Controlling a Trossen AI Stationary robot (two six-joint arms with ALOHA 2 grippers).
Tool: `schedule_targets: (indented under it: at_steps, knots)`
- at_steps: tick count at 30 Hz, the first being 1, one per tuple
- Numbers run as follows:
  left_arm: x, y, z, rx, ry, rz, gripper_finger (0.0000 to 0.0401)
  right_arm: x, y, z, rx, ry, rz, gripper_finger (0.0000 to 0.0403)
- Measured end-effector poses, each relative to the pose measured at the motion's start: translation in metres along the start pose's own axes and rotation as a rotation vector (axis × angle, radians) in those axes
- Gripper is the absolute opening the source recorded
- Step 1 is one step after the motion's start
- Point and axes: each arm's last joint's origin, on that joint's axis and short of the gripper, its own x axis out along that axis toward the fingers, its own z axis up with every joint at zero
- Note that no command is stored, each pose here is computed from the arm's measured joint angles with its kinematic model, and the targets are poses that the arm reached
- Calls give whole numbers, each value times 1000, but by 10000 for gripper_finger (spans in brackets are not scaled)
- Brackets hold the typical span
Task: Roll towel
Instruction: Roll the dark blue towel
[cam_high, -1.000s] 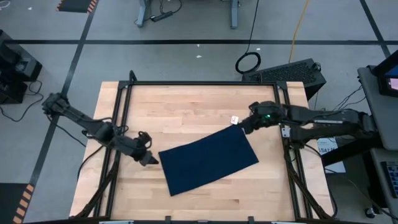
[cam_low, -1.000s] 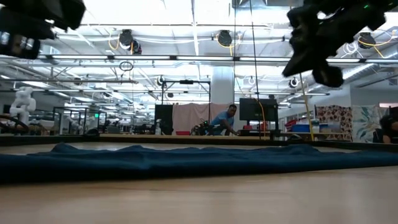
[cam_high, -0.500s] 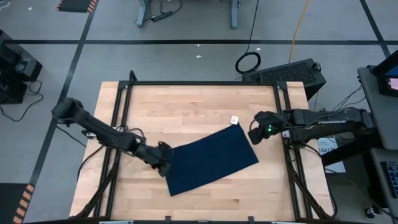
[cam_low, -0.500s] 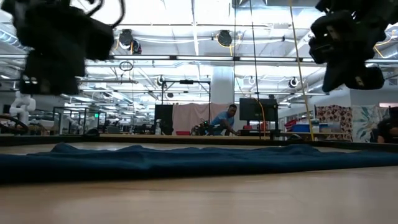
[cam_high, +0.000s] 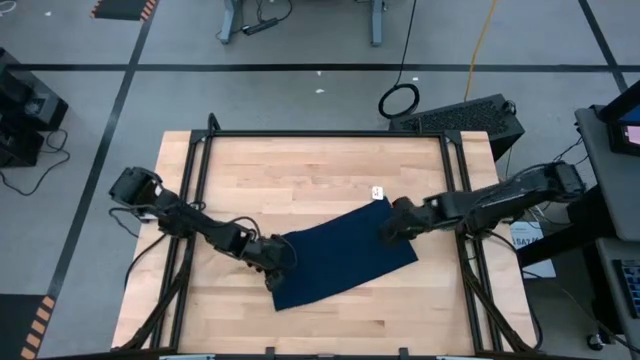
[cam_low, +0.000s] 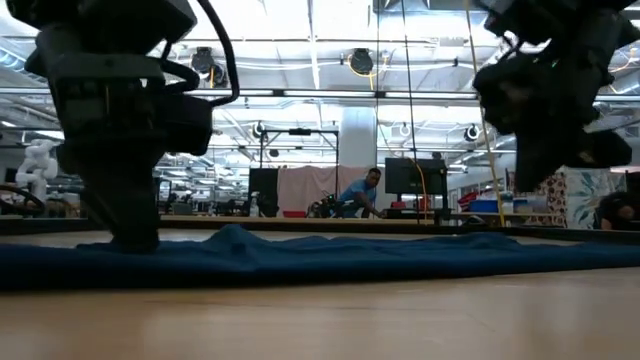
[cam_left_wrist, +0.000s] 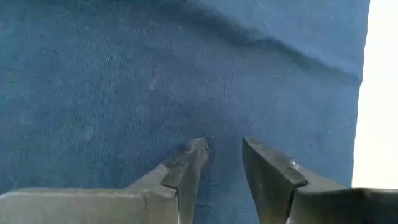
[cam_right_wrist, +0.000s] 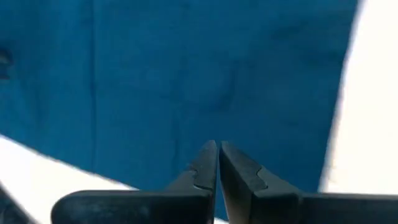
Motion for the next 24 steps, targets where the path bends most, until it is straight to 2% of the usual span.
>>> schedule_targets:
  at_steps: [2,6,10,17,20,24]
  knots:
    - [0,5,3,59,1,32,131,13,1,-6,37,20,-52,11]
    - [-1,14,8,120,9,76,131,36,11,-22,116,58,-49,11]
    - [-7,24,9,110,44,146,131,56,23,-44,221,83,10,6]
    - [-26,41,9,215,59,323,132,92,49,-87,370,153,135,1]
    - [-33,48,13,256,52,370,132,103,71,-100,363,176,159,1]
    - [-40,58,22,274,41,395,132,110,103,-110,288,189,179,0]
